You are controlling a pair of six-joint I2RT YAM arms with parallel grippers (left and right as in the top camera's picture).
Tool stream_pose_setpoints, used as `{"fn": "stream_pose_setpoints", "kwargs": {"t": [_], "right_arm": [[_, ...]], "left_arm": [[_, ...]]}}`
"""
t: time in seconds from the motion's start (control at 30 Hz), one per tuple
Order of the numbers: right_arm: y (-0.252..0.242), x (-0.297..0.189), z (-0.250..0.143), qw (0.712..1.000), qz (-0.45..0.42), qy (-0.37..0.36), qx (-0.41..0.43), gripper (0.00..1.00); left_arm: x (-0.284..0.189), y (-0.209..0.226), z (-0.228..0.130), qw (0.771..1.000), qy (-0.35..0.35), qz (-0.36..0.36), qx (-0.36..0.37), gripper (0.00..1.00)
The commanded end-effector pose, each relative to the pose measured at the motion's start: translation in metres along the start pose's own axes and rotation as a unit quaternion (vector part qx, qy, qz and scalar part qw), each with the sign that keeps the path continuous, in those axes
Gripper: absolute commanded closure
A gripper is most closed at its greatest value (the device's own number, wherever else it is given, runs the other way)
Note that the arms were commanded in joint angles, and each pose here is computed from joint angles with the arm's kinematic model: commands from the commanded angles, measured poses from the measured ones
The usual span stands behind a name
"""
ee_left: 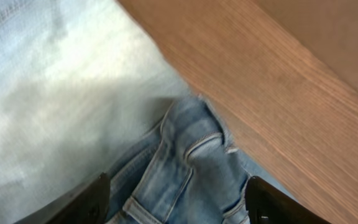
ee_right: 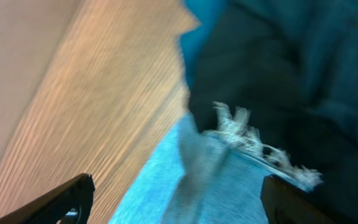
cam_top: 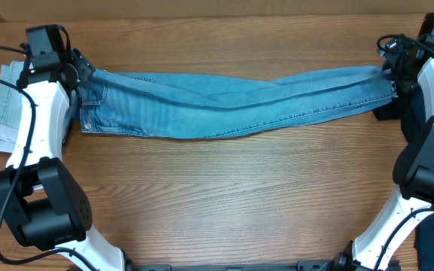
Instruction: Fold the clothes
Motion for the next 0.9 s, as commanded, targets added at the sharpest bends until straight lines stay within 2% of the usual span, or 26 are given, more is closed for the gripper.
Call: {"fn": "stream_pose_setpoints", "kwargs": {"t": [0.0, 0.07, 0.13, 0.17, 0.2, 0.23, 0.27, 0.3, 0.4, 0.6, 0.87], "right_arm": [[0.014, -0.008, 0.005, 0.995, 0.049, 0.007, -0.088, 0.09], [0.014, -0.013, 0.004, 0.991, 0.043, 0.015, -0.124, 0.09], [0.014, -0.023, 0.003, 0.987, 0.034, 0.032, -0.151, 0.13], [0.015, -0.030, 0.001, 0.985, 0.026, 0.048, -0.162, 0.19], [0.015, -0.036, -0.002, 0.985, 0.020, 0.062, -0.162, 0.25], [0.014, -0.040, -0.004, 0.984, 0.014, 0.074, -0.160, 0.30], [0.013, -0.048, -0.009, 0.982, 0.004, 0.096, -0.161, 0.45], [0.012, -0.053, -0.015, 0.979, -0.003, 0.118, -0.169, 0.64], [0.009, -0.058, -0.035, 0.970, -0.012, 0.175, -0.168, 0.96], [0.027, -0.057, -0.083, 0.938, -0.012, 0.245, -0.243, 0.96], [0.042, -0.040, -0.135, 0.913, -0.012, 0.282, -0.293, 0.96]], "left_arm": [[-0.036, -0.016, 0.040, 0.998, -0.039, -0.023, 0.037, 0.27], [-0.062, -0.027, 0.053, 0.997, -0.042, -0.032, 0.049, 0.34], [-0.090, -0.038, 0.057, 0.997, -0.031, -0.037, 0.060, 0.60], [-0.102, -0.043, 0.054, 0.997, -0.018, -0.037, 0.069, 0.87], [-0.111, -0.048, 0.048, 0.996, -0.003, -0.037, 0.078, 0.96], [-0.118, -0.053, 0.043, 0.995, 0.010, -0.037, 0.087, 0.96], [-0.123, -0.059, 0.031, 0.994, 0.032, -0.038, 0.100, 0.96], [-0.126, -0.065, 0.020, 0.992, 0.056, -0.042, 0.109, 0.96], [-0.123, -0.076, -0.017, 0.983, 0.123, -0.026, 0.132, 0.96], [-0.089, -0.090, -0.089, 0.956, 0.215, 0.008, 0.200, 0.96], [-0.046, -0.090, -0.120, 0.932, 0.273, 0.040, 0.237, 0.96]]}}
Point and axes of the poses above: each gripper's point midway between its finger pads, its own x axis out along the fingers, its own y axis along the line the jaws close on, z = x × y, the point moved 8 cm from there along -x, back along the fingers, and after that the axes turned 1 degree about x, right-handed, at the moved point
